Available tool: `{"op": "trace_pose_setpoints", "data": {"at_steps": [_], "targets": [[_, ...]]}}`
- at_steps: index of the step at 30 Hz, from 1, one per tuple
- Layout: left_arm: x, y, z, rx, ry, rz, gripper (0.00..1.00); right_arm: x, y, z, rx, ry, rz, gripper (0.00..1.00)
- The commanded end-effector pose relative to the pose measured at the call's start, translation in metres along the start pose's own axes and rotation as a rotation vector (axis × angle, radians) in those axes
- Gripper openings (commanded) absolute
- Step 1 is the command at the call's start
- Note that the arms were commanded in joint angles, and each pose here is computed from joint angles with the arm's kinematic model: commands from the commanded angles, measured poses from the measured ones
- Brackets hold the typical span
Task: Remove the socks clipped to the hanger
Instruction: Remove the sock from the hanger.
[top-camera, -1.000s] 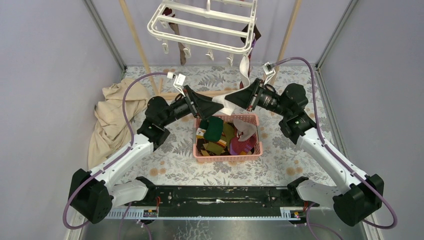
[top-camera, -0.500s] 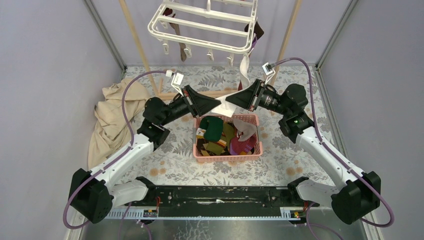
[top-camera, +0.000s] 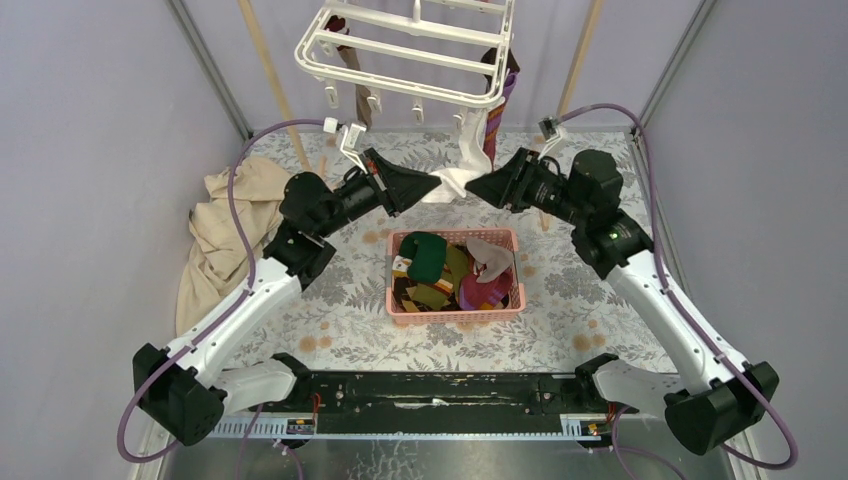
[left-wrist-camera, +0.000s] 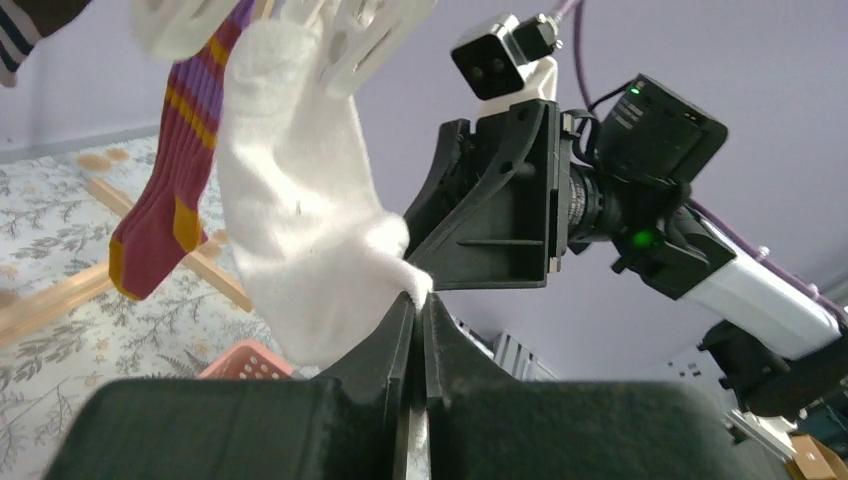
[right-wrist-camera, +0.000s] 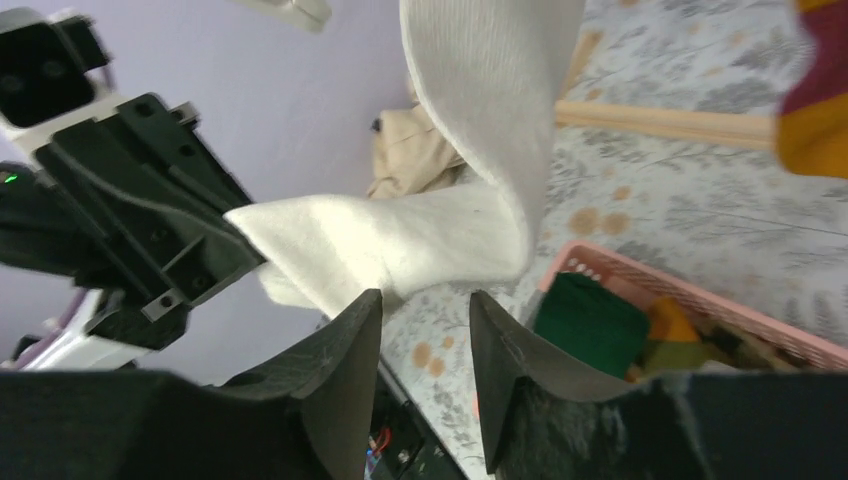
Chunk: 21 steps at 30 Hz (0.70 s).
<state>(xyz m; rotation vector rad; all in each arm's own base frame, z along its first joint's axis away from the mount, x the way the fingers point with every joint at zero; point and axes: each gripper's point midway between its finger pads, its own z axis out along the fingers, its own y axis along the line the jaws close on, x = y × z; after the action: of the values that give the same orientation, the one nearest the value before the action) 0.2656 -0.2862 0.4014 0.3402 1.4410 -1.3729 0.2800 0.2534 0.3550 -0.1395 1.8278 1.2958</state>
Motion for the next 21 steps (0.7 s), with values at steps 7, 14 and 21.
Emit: {"op": "trace_pose_setpoints", "data": {"at_steps": [7, 14, 21], "targets": [[0.005, 0.003, 0.033, -0.129, 0.037, 0.164, 0.04, -0.075, -0.018, -0.062, 0.44, -0.22, -0.216, 0.55], [0.006, 0.001, 0.049, -0.174, 0.05, 0.211, 0.04, -0.111, -0.01, -0.075, 0.508, -0.338, -0.271, 0.64], [0.002, -0.008, 0.057, -0.208, 0.052, 0.245, 0.04, -0.136, 0.0, -0.062, 0.508, -0.353, -0.298, 0.58]]}}
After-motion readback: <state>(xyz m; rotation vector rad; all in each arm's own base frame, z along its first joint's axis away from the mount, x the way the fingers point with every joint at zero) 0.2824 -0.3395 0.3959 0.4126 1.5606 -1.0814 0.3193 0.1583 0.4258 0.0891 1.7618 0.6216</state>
